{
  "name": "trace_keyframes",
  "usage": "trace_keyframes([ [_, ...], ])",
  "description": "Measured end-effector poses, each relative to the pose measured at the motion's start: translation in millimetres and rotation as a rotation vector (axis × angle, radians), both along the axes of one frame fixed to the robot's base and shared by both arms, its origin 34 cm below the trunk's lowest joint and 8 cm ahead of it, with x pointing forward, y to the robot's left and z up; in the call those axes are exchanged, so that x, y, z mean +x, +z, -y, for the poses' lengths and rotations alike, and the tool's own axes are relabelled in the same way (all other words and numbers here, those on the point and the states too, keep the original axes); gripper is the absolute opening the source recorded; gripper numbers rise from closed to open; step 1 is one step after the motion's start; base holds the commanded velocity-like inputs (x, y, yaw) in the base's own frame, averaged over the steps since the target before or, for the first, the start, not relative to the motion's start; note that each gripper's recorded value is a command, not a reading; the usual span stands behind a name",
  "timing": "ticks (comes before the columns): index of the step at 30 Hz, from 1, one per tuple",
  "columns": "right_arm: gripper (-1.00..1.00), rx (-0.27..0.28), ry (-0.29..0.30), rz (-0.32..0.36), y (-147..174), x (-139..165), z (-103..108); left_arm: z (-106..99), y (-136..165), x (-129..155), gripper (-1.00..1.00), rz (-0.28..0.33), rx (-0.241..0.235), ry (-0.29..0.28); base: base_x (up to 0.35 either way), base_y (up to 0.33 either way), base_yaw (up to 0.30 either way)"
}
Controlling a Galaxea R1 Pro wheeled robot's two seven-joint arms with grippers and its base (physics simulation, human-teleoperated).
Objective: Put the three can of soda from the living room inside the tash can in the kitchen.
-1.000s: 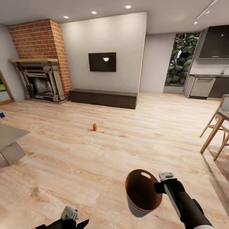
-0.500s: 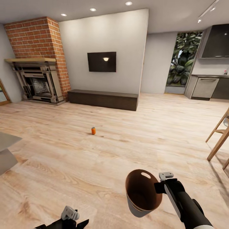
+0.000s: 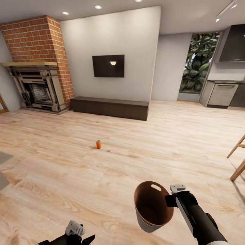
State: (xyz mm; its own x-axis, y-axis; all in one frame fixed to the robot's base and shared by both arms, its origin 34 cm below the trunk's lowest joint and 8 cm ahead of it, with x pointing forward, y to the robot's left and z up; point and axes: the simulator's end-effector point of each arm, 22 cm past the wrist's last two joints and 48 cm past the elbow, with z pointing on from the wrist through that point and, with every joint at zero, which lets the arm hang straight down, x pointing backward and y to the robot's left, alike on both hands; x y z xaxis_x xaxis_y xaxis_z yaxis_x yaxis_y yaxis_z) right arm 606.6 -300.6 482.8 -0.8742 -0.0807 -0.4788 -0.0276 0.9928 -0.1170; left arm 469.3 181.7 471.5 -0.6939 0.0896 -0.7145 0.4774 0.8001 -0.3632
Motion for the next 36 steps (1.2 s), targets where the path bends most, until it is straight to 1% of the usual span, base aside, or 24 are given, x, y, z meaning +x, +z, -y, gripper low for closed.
trace_keyframes([
  [36,-1.00,0.002,0.000,0.000,-0.1,0.0,-0.5,-0.1,0.1,0.2,1.00,0.000,0.000,0.000,0.347,0.077,0.000],
])
